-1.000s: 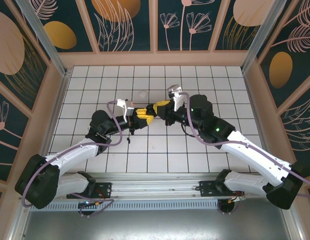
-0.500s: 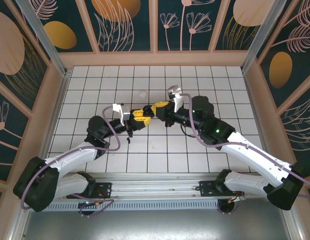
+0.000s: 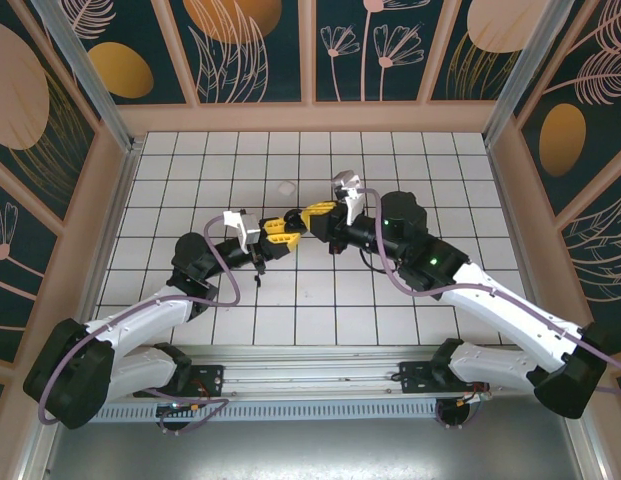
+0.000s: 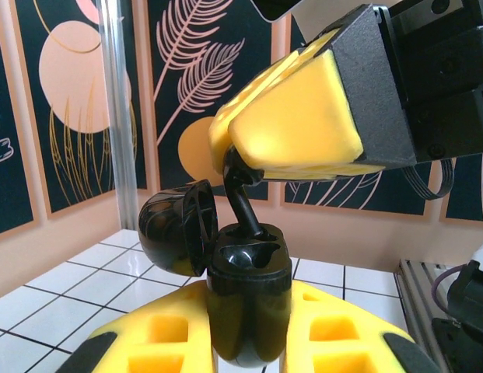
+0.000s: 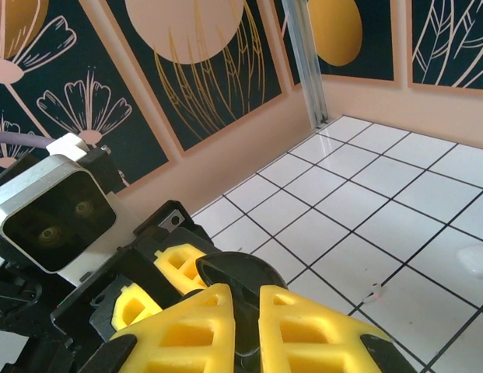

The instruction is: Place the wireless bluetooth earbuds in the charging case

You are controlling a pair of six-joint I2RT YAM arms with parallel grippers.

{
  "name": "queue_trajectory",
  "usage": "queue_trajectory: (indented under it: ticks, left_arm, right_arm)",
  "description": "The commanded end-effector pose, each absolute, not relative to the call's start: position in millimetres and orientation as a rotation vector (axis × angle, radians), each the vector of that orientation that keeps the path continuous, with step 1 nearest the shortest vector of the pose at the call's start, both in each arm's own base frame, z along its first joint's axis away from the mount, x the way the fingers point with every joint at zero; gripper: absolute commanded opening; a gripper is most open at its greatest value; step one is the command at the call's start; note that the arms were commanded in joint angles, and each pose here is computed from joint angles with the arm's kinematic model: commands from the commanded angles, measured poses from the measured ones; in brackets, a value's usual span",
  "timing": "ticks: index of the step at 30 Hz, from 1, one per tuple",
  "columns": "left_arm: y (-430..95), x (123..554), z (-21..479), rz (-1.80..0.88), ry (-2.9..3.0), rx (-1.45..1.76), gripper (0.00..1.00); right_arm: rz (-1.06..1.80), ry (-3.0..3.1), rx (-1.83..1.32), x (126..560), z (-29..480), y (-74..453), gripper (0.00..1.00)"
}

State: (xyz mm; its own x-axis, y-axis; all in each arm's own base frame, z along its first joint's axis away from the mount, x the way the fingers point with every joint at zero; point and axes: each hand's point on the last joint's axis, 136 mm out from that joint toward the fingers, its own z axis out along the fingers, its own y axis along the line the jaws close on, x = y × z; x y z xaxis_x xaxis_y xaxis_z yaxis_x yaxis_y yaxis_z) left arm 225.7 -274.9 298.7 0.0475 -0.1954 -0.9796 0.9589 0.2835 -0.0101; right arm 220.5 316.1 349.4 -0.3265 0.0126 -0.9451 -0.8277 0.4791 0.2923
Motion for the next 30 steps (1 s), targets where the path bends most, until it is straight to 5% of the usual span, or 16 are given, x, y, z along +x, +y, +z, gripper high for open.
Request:
queue_trajectory:
  ticks: [1, 30]
  left_arm:
    - [-273, 224, 312, -1.039, 1.116, 0.865, 0.00]
    - [-272, 227, 317, -1.057, 1.123, 0.834, 0.00]
  right_arm:
    - [0.957, 1.657, -0.730, 222, 355, 319, 0.10]
    - [0.914, 1.742, -0.783, 218, 327, 323, 0.09]
